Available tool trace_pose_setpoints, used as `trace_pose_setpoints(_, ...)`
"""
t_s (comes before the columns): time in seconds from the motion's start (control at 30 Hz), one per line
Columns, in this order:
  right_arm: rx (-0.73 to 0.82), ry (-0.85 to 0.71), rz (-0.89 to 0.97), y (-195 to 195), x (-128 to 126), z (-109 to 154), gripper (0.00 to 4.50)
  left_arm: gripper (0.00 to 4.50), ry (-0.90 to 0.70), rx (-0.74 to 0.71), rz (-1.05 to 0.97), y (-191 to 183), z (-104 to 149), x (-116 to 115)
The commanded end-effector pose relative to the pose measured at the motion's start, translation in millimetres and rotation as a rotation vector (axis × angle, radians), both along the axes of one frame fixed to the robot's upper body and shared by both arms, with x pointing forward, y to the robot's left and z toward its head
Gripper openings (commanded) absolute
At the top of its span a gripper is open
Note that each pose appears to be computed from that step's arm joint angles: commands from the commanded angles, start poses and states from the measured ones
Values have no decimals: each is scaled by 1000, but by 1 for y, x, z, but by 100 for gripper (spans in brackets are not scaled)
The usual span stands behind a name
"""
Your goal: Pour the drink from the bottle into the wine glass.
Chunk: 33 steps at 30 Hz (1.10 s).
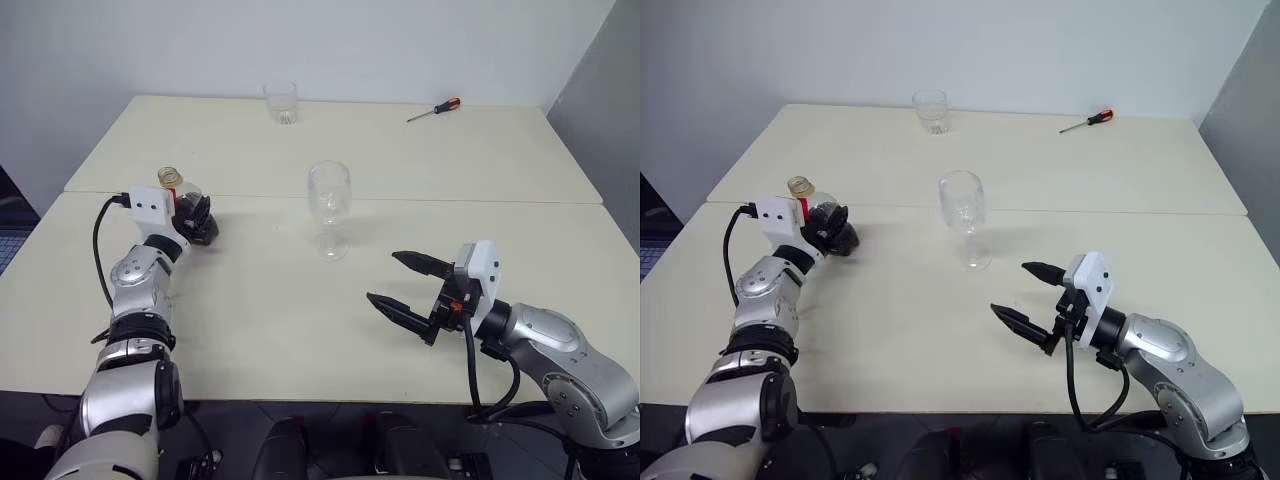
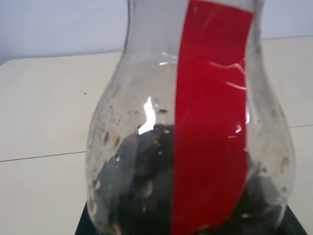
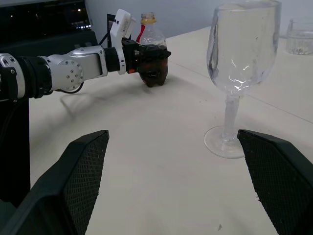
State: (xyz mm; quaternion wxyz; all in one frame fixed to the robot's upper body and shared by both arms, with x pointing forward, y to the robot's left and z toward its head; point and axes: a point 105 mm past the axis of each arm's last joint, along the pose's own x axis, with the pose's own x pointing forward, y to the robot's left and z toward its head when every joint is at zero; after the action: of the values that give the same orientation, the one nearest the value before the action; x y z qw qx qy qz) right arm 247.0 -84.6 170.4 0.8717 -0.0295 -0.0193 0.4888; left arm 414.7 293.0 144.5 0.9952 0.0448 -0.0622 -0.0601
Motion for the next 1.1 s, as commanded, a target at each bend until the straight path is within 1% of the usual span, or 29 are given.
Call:
trace_pose_setpoints(0.03, 14, -38, 20, 3, -4, 10, 450, 149, -85, 25, 7, 6, 27, 0)
trace_pose_setpoints(0.13, 14, -46, 23, 3, -4, 12, 450, 141, -85, 54, -16, 2, 30, 1)
trace_pose_setpoints(0.23, 14, -59, 26, 2, -1, 18, 450, 140, -98, 179, -94, -15, 43, 4)
trace_pose_setpoints(0.3, 17, -70, 27, 1, 1, 26, 450, 140, -133, 239, -153, -29, 60, 7)
trace_pose_setpoints(0.4, 31, -88, 23, 0, 7, 43, 450, 140, -186, 268, -213, -46, 88, 13)
trace_pose_setpoints(0.47, 50, -110, 10, 0, 14, 59, 450, 140, -226, 302, -273, -63, 106, 16)
trace_pose_setpoints(0.6, 60, -155, -28, 2, 30, 85, 450, 140, -280, 380, -383, -95, 129, 19)
trace_pose_setpoints(0.67, 27, -166, -83, 2, 42, 91, 450, 140, -301, 439, -444, -113, 139, 19)
trace_pose_setpoints(0.73, 8, -164, -124, 5, 51, 94, 450, 140, -313, 473, -488, -126, 146, 20)
trace_pose_setpoints(0.87, -2, -156, -156, 17, 57, 104, 450, 140, -344, 556, -561, -147, 159, 19)
trace_pose_setpoints(1.0, -7, -153, -186, 24, 64, 110, 450, 140, -364, 660, -598, -158, 164, 18)
trace_pose_setpoints(1.1, -14, -163, -223, 27, 72, 112, 450, 140, -376, 766, -617, -162, 161, 16)
